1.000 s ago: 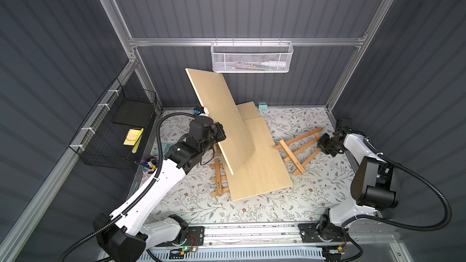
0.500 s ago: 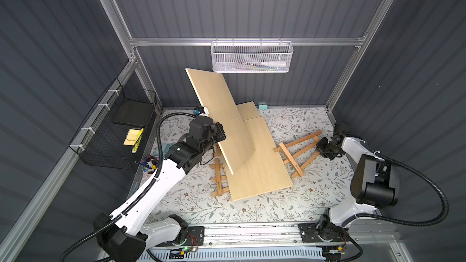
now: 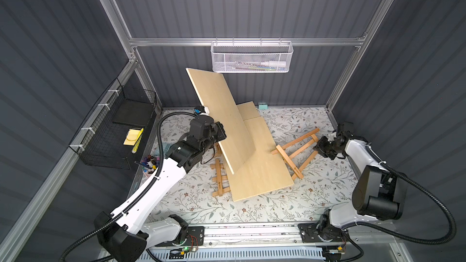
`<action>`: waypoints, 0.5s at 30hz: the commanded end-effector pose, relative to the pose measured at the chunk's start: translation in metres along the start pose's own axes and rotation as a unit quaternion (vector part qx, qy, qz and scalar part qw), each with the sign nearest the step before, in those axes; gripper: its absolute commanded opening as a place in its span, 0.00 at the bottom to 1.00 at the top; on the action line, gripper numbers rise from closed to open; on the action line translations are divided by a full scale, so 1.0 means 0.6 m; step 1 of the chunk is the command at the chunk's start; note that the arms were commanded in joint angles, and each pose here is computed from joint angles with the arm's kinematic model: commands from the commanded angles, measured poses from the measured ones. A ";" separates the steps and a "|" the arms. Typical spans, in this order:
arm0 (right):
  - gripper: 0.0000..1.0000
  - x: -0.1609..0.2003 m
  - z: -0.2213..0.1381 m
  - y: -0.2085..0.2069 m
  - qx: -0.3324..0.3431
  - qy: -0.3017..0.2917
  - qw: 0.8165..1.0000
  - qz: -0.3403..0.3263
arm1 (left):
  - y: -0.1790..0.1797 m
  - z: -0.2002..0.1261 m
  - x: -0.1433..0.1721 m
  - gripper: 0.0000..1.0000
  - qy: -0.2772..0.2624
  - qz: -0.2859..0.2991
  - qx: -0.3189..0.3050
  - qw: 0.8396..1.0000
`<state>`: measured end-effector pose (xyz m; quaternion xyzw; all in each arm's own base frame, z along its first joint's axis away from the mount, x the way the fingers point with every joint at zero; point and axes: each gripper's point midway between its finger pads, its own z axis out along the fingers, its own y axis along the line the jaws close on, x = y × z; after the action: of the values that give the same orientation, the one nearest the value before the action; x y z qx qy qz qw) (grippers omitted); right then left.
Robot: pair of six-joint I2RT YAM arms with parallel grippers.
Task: Assemble the easel
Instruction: Unfold the easel.
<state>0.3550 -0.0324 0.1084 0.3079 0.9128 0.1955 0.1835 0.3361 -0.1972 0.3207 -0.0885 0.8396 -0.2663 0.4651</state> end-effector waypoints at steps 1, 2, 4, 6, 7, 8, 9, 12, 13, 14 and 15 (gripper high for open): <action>0.00 0.060 -0.046 0.053 -0.071 0.082 0.994 0.016 | -0.036 0.011 -0.033 0.00 -0.036 0.060 0.031 0.997; 0.00 0.065 -0.055 0.055 -0.070 0.088 0.994 0.012 | -0.036 0.014 -0.032 0.00 -0.035 0.061 0.032 0.997; 0.00 0.074 -0.069 0.056 -0.065 0.097 0.993 0.004 | -0.041 0.018 -0.032 0.00 -0.034 0.062 0.037 0.997; 0.00 0.080 -0.080 0.054 -0.055 0.099 0.994 -0.004 | -0.045 0.024 -0.030 0.00 -0.031 0.064 0.041 0.997; 0.00 0.082 -0.087 0.052 -0.048 0.096 0.994 -0.010 | -0.047 0.025 -0.031 0.00 -0.030 0.065 0.044 0.996; 0.00 0.083 -0.092 0.051 -0.040 0.092 0.995 -0.017 | -0.050 0.028 -0.030 0.00 -0.029 0.066 0.046 0.996; 0.00 0.083 -0.097 0.049 -0.033 0.090 0.995 -0.023 | -0.051 0.030 -0.030 0.00 -0.028 0.068 0.047 0.996; 0.00 0.086 -0.107 0.050 -0.024 0.088 0.995 -0.038 | -0.055 0.032 -0.031 0.00 -0.028 0.070 0.052 0.996; 0.00 0.087 -0.109 0.055 -0.028 0.090 0.995 -0.039 | -0.056 0.033 -0.032 0.00 -0.029 0.071 0.053 0.996; 0.00 0.090 -0.108 0.058 -0.029 0.094 0.994 -0.040 | -0.057 0.033 -0.031 0.00 -0.028 0.071 0.054 0.996; 0.00 0.093 -0.109 0.061 -0.029 0.097 0.994 -0.043 | -0.058 0.033 -0.032 0.00 -0.029 0.071 0.055 0.996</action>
<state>0.3147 -0.0090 0.1565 0.2503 0.9363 0.1993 0.1446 0.3491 -0.2117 0.3154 -0.0854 0.8413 -0.2812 0.4537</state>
